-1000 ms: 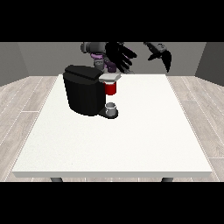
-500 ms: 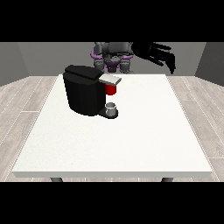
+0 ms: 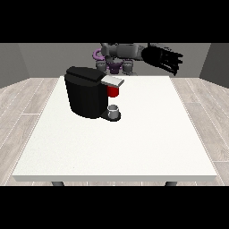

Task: Insert the coffee pod into the coffee machine and close the lid

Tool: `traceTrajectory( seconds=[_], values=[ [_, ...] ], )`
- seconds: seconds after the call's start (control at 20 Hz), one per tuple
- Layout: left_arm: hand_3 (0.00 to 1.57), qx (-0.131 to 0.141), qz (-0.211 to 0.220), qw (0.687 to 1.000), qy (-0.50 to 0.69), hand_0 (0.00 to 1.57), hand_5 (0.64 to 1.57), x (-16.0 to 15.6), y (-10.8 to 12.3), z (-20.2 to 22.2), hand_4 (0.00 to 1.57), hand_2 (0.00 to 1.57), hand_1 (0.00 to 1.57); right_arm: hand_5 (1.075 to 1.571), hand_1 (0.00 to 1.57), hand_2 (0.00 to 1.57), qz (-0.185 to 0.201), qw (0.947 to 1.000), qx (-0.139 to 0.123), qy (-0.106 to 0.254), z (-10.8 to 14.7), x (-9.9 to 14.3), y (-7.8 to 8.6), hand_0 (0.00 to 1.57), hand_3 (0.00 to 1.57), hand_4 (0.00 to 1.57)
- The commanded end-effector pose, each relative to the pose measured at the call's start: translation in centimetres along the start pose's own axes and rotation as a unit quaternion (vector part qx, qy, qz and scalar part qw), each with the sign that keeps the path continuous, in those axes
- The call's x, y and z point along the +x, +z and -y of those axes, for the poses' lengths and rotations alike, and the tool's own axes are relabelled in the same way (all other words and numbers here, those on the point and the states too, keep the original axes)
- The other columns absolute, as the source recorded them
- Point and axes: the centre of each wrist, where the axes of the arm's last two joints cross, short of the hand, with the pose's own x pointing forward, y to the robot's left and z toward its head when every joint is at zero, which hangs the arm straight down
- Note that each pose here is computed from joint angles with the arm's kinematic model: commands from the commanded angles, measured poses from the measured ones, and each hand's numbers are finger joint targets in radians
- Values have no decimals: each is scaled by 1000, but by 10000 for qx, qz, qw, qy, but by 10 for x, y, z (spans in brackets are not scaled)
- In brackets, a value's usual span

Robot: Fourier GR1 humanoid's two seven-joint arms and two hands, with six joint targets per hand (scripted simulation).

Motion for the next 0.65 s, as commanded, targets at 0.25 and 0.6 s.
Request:
traceTrajectory(
  seconds=[0.25, 0.6],
  values=[
    [0, 339, -313, 9988, 167, 0, 1571, -16, 16, 8, 266, 0, 0, 1571, 0, 0, 437, 9958, 681, -425, -46, -21, 10, 0, 0, 0],
    [0, 697, -1172, 9901, 342, 0, 1571, -62, 75, -8, 266, 0, 0, 1571, 0, 0, 219, 9868, 1219, -1046, -111, -78, 71, 0, 0, 259]
  ],
)
